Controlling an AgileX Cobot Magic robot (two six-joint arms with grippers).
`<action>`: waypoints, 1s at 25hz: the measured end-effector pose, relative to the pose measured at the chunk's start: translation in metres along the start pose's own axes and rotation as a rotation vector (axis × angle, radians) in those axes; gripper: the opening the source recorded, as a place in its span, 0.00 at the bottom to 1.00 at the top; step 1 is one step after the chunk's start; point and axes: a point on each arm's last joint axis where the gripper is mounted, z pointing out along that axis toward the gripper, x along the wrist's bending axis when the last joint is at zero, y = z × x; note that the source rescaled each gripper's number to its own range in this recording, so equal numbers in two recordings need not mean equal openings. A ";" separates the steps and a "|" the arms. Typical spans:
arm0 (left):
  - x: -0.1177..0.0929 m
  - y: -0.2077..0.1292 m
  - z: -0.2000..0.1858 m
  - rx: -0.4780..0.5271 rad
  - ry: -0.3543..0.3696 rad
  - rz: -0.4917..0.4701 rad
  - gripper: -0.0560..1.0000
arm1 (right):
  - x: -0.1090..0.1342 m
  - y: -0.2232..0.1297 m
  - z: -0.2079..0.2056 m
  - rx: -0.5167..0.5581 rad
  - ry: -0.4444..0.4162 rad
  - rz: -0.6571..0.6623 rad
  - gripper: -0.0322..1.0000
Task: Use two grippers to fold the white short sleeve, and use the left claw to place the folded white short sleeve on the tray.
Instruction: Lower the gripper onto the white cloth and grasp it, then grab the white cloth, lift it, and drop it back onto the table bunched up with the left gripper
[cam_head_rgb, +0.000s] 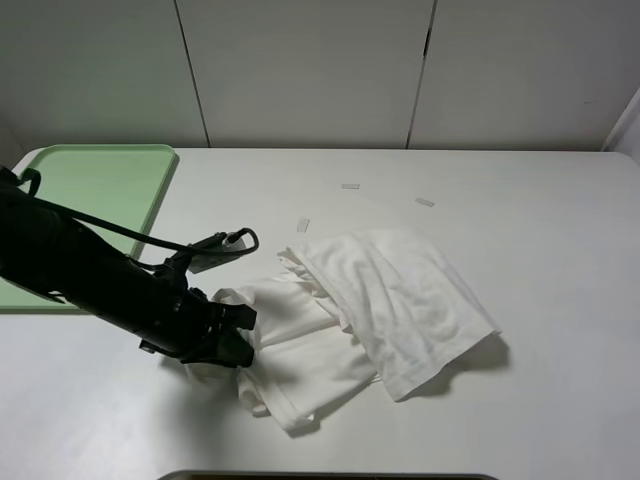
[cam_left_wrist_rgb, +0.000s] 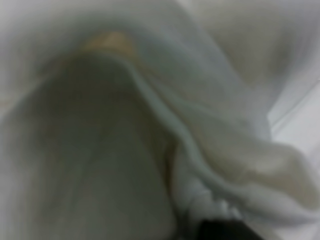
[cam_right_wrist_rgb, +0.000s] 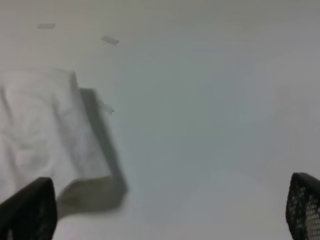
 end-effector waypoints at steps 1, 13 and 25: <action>0.004 0.001 -0.002 0.013 0.007 -0.001 0.13 | 0.000 0.000 0.000 0.000 0.000 0.000 1.00; 0.050 0.067 -0.057 0.082 0.280 0.045 0.13 | 0.000 0.000 0.000 0.000 0.000 0.000 1.00; 0.045 0.089 -0.074 0.066 0.322 0.043 0.13 | 0.000 0.000 0.000 0.000 0.000 0.000 1.00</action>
